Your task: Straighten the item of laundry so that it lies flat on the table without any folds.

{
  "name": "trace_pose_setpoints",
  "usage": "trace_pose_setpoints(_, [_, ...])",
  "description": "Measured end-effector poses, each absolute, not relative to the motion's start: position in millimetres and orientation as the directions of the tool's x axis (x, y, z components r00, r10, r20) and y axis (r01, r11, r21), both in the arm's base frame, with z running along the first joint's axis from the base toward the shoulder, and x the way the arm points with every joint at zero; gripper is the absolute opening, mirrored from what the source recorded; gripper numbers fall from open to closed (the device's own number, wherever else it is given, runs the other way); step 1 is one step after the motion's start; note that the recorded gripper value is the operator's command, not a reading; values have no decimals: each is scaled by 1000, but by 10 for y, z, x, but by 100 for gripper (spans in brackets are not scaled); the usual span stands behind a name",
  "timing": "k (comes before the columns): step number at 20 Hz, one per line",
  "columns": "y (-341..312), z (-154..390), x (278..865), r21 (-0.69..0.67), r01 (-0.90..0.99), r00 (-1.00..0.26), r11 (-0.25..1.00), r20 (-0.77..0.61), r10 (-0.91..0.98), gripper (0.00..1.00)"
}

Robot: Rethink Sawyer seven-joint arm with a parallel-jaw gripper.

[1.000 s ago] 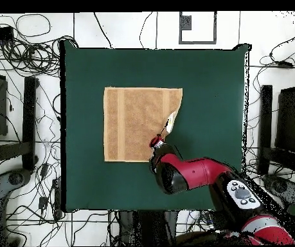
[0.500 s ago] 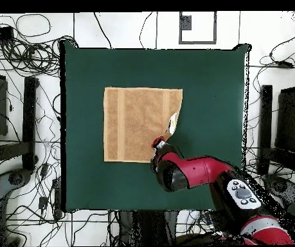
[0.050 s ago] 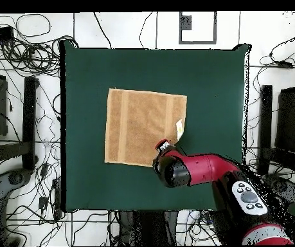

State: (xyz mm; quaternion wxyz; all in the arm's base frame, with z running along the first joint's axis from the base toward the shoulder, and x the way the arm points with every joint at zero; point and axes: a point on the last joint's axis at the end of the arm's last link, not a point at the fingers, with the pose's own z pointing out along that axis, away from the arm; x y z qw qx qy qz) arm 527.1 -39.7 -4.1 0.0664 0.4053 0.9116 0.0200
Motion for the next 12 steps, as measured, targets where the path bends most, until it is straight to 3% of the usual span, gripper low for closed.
trace_pose_setpoints(5, [-459,124,5254,7,757,-651,653,-73,755,0])
trace_pose_setpoints(6, [-471,147,5253,-1,757,-651,653,-72,755,100])
trace_pose_setpoints(12, [-481,179,5276,2,758,-651,653,-79,755,100])
